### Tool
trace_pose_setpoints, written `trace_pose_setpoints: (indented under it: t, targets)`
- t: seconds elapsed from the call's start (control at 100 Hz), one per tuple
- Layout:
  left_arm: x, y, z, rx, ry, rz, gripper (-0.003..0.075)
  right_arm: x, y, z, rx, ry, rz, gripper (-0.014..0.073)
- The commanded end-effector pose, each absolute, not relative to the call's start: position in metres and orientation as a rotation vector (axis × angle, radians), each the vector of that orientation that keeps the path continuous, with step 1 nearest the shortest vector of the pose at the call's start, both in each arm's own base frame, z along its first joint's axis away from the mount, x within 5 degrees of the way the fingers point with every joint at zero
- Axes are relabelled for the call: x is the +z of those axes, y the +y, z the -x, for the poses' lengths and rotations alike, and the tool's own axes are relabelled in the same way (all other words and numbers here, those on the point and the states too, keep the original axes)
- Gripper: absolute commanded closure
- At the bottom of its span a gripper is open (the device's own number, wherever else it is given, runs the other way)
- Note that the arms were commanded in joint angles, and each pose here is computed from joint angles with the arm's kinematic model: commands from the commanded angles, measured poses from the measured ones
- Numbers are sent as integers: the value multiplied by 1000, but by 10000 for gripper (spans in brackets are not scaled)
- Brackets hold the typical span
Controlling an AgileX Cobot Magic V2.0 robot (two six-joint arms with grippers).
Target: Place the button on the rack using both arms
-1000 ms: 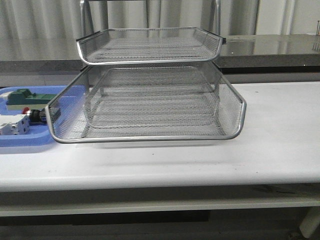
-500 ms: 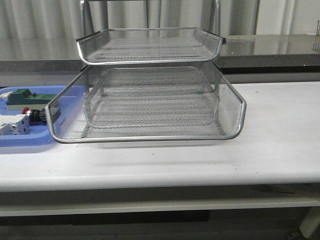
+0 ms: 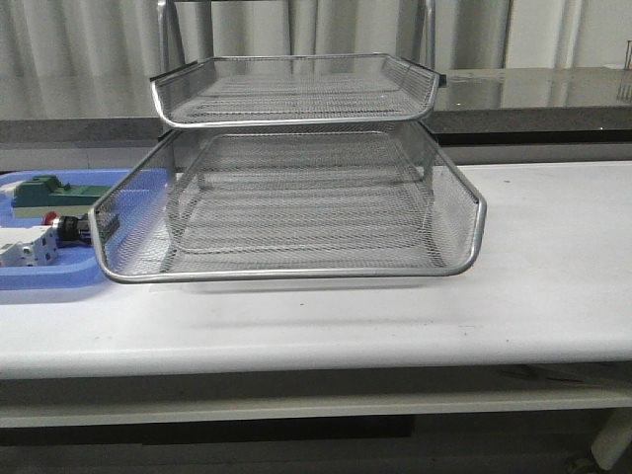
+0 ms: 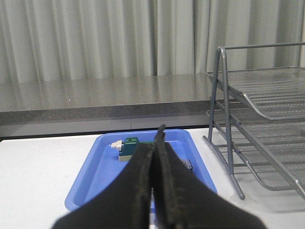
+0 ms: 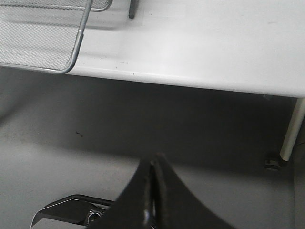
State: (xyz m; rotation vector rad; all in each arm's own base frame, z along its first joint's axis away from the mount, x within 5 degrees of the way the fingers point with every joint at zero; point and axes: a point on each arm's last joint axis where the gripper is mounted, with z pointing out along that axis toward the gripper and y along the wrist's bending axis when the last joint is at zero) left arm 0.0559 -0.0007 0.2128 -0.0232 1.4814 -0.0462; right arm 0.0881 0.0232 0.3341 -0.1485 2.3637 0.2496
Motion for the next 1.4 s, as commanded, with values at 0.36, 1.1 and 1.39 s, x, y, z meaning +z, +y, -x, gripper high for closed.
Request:
trace_pose_setpoints:
  t: [0.36, 1.1, 1.39]
  targets:
    - [314, -2, -76, -131, 1602, 105, 741, 347, 23, -91, 249, 2286, 142, 655]
    - [364, 3, -260, 105, 2232, -49, 740, 347, 23, -91, 249, 2286, 142, 655]
    - [349, 2, -277, 128, 2288, -106, 681, 347, 23, -91, 249, 2286, 142, 655]
